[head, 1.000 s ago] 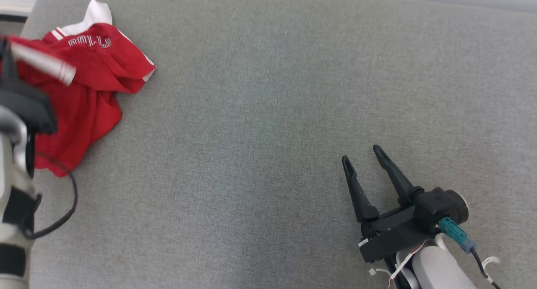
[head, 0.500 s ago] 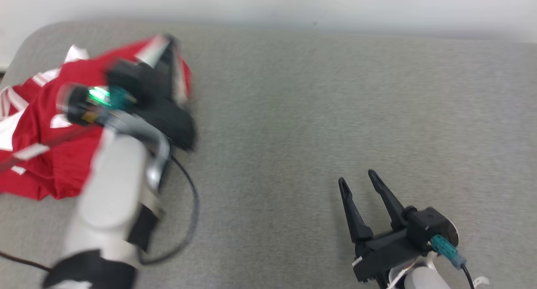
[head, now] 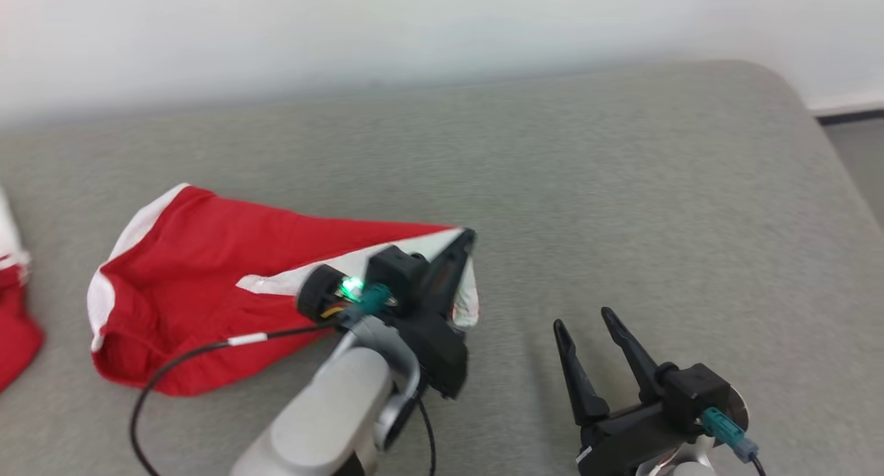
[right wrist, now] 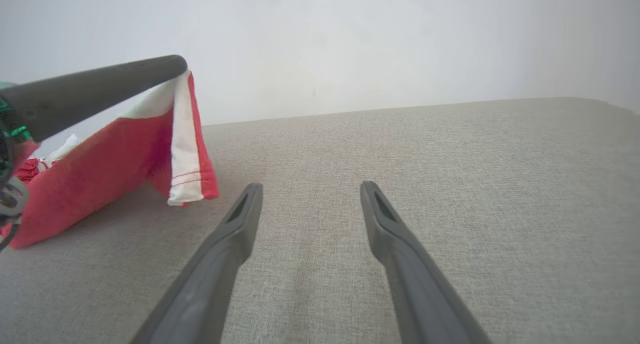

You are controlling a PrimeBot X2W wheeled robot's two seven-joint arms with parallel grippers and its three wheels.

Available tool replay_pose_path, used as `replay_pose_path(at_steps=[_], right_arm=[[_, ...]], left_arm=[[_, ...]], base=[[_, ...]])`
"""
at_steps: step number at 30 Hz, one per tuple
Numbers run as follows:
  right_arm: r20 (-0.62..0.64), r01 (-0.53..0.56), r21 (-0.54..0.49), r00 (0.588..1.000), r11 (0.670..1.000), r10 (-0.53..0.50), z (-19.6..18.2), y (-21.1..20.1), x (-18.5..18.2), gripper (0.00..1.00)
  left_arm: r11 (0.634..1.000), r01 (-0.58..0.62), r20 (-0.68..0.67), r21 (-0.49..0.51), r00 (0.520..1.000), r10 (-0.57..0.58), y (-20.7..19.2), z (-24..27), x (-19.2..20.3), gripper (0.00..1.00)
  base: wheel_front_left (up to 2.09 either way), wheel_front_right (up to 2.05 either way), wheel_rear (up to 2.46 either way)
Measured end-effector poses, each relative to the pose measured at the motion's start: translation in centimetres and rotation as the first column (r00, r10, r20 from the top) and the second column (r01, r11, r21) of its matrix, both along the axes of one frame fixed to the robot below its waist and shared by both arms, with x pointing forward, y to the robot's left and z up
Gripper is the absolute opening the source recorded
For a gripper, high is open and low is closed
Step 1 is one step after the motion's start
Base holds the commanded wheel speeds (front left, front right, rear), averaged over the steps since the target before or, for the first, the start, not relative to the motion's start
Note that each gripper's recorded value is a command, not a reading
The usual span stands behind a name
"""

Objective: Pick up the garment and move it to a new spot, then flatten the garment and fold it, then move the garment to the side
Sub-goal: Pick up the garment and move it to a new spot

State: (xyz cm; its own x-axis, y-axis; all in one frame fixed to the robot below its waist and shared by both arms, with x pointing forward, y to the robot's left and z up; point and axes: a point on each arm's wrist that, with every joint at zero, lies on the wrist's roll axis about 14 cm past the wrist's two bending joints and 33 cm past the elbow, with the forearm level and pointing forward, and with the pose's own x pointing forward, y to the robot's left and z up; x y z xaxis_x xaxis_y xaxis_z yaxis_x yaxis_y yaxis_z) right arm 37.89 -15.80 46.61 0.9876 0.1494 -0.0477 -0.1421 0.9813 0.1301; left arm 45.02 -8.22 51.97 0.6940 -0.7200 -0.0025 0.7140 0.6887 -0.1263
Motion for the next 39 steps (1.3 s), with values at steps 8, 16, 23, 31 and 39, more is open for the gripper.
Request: replay_pose_path(at_steps=[8,16,23,31,39], right_arm=[[0.015,0.093,-0.005,0.996,0.996,-0.093,0.8,-2.8,-1.5,1.0],[0.0,0.196,-0.021,0.981,0.98,-0.196,0.6,-6.0,-3.1,1.0],[-0.007,0.224,-0.024,0.975,0.974,-0.224,0.4,-6.8,-3.0,1.0],[0.018,0.162,-0.011,0.987,0.987,-0.162,0.9,-4.9,-1.5,1.0],[0.041,0.09,-0.004,0.995,0.996,-0.09,1.4,-2.7,-0.4,1.0]], left_arm=[[0.983,0.185,0.027,-0.008,0.982,-0.185,-7.2,0.9,-2.6,0.0],[0.975,0.22,0.081,0.023,0.972,-0.221,-11.2,1.9,-1.8,1.0],[0.995,0.092,0.039,0.035,0.995,-0.093,-9.3,0.0,1.0,1.0],[0.987,-0.142,0.002,0.07,0.99,0.143,-0.3,-3.1,3.5,1.0],[0.92,-0.387,-0.007,0.067,0.922,0.388,9.9,-4.6,2.6,1.0]], base=[[0.0,0.0,0.0],[0.0,0.0,0.0],[0.0,0.0,0.0],[0.0,0.0,0.0],[0.0,0.0,0.0]])
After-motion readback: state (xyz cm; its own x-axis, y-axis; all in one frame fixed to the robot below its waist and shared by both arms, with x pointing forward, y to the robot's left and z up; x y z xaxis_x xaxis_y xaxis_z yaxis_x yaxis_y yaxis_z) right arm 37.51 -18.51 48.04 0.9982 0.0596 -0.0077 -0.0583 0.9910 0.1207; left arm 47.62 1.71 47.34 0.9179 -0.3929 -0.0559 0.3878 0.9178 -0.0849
